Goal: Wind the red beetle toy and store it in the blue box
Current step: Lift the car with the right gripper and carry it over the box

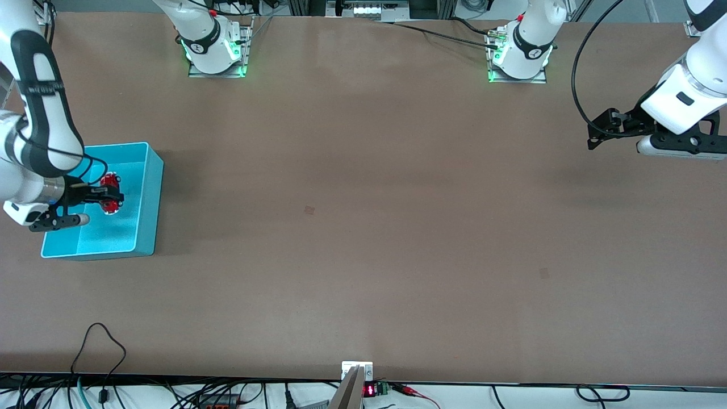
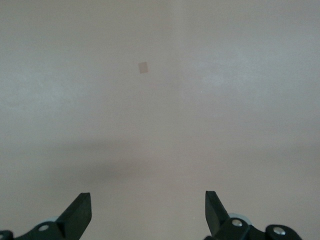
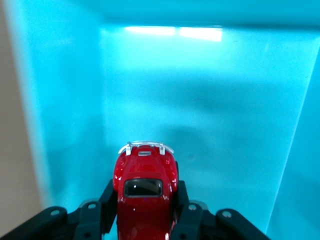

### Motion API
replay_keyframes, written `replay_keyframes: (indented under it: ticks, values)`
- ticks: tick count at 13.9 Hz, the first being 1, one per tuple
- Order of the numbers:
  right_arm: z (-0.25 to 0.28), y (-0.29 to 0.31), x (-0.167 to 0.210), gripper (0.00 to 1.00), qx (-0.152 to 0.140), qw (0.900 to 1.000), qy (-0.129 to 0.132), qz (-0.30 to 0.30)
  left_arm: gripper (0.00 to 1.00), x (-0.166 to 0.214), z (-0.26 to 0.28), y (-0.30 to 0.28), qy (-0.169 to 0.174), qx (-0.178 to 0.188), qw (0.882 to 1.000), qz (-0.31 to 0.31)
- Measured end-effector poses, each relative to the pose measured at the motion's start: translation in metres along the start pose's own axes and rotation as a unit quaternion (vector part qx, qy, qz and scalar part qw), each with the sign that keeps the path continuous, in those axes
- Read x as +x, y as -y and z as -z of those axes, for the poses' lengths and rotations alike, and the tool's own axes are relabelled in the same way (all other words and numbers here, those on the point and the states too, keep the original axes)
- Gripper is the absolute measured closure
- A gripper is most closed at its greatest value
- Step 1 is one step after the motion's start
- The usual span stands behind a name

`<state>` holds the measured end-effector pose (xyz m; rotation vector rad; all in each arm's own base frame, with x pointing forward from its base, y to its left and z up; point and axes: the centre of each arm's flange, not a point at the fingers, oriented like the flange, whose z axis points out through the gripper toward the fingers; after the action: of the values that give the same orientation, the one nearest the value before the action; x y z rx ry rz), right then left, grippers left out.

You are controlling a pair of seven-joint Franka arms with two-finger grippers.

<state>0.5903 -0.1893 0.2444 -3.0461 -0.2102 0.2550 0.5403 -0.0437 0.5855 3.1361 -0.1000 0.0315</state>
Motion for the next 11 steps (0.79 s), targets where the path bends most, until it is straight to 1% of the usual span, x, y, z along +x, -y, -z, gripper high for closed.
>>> replay_keyframes:
  ticks: [3, 6, 8, 10, 11]
  values:
    - [-0.035, -0.018, 0.003, 0.51, -0.006, 1.0, -0.008, -0.003, 0.0, 0.001, 0.004, -0.004, -0.004, 0.0, 1.0, -0.004]
    - [-0.043, -0.019, 0.005, 0.51, -0.009, 1.0, -0.012, -0.003, 0.0, 0.001, 0.002, -0.003, -0.002, 0.0, 1.0, -0.003]
    - [-0.045, -0.02, 0.006, 0.51, -0.018, 0.999, -0.029, -0.003, 0.0, 0.001, 0.002, -0.003, -0.001, 0.0, 1.0, -0.002]
    - [-0.049, -0.019, 0.005, 0.36, -0.024, 0.999, -0.036, -0.001, 0.0, 0.001, 0.001, -0.002, 0.0, 0.0, 1.0, -0.002]
    - [-0.049, -0.019, 0.005, 0.26, -0.024, 0.999, -0.036, -0.001, 0.0, 0.002, 0.0, -0.002, 0.001, 0.0, 1.0, -0.002]
